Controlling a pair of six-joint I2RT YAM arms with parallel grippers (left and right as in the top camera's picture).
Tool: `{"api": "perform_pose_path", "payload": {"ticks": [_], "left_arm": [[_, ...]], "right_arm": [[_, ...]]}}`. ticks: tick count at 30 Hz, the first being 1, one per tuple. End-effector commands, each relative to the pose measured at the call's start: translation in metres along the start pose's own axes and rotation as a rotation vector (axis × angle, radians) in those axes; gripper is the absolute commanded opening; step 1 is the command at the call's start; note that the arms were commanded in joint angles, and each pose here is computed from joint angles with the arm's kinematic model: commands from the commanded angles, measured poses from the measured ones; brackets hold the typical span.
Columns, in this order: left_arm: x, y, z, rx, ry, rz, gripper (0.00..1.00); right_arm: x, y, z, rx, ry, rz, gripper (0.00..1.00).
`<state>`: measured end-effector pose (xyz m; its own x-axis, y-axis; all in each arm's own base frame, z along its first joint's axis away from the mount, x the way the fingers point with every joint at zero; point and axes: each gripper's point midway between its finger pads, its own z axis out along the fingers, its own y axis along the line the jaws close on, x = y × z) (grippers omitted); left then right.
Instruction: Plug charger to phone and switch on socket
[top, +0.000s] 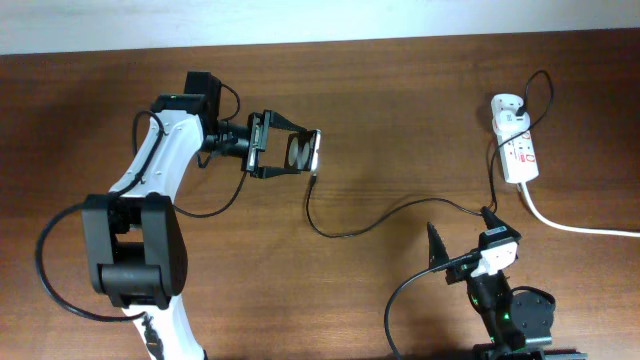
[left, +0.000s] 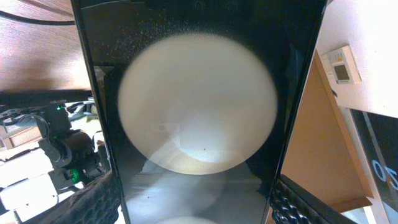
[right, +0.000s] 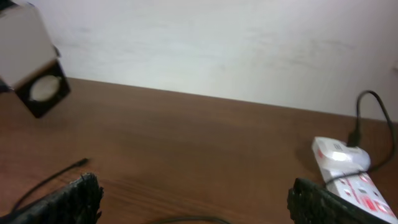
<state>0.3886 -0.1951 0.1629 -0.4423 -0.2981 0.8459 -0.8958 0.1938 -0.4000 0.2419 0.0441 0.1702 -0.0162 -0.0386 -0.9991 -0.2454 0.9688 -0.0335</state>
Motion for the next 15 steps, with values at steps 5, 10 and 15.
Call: {"api": "perform_pose_path", "payload": {"ticks": [5,10,15], "left_arm": [[0.004,-0.008,-0.003,0.017,0.018,0.007,0.29],[0.004,-0.008,-0.003,0.017,0.018,0.007,0.28],[0.004,-0.008,-0.003,0.017,0.017,0.007,0.28]], "right_arm": [[-0.033,0.023,-0.006,-0.133,-0.088,0.026,0.99],[-0.061,0.024,-0.017,-0.132,-0.080,0.028,0.99],[-0.084,0.028,-0.021,-0.153,0.003,0.056,0.99]]}}
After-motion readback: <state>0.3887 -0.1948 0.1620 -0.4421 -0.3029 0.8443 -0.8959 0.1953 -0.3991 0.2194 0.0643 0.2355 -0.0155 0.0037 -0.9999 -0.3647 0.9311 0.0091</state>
